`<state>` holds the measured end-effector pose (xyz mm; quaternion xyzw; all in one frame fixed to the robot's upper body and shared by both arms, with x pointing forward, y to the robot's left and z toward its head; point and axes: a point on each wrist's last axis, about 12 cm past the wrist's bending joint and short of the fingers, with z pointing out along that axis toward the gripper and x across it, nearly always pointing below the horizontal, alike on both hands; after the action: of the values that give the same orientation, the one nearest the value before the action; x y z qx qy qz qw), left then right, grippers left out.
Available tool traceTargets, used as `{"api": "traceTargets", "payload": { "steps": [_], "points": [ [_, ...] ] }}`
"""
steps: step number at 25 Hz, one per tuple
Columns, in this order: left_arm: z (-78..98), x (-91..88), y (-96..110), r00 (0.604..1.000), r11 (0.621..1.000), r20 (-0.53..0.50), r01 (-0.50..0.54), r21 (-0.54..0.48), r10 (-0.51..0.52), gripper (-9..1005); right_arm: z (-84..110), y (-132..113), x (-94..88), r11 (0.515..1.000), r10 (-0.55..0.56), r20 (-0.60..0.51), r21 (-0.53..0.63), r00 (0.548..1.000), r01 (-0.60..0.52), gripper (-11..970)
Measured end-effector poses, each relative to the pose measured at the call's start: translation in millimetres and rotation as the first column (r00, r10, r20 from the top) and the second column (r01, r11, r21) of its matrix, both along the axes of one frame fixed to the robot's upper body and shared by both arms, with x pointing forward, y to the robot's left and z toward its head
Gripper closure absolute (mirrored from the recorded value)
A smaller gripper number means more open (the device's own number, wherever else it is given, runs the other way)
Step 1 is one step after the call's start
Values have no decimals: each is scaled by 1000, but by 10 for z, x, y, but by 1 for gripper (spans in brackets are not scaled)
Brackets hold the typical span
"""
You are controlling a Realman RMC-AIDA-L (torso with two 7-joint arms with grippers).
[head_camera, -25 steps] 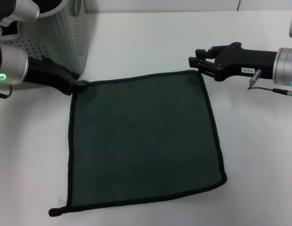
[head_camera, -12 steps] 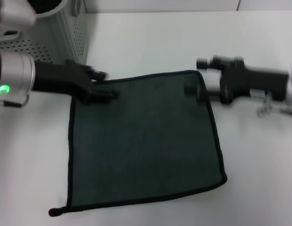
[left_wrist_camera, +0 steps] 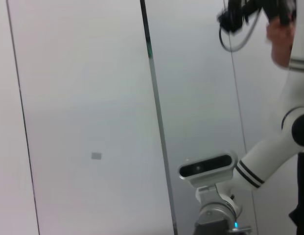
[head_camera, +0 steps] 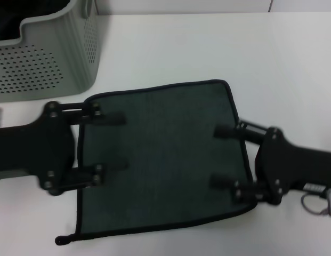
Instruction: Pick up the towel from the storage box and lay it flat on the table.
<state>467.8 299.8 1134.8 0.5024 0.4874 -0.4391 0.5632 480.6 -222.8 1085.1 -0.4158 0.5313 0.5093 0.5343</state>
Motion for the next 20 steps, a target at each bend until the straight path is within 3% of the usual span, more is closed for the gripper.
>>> {"api": "traceTargets", "payload": {
  "steps": [8,20],
  "points": [
    [-62,-23,190,995,1000,-99,-18,-9,17,432,16,174,-19,997,82,-16,9,997,-82,103],
    [-105,-69,211,990,1000,-137,-22,-4,21,432,85,249,55,994,107,-4,18,994,-107,102]
  ]
}}
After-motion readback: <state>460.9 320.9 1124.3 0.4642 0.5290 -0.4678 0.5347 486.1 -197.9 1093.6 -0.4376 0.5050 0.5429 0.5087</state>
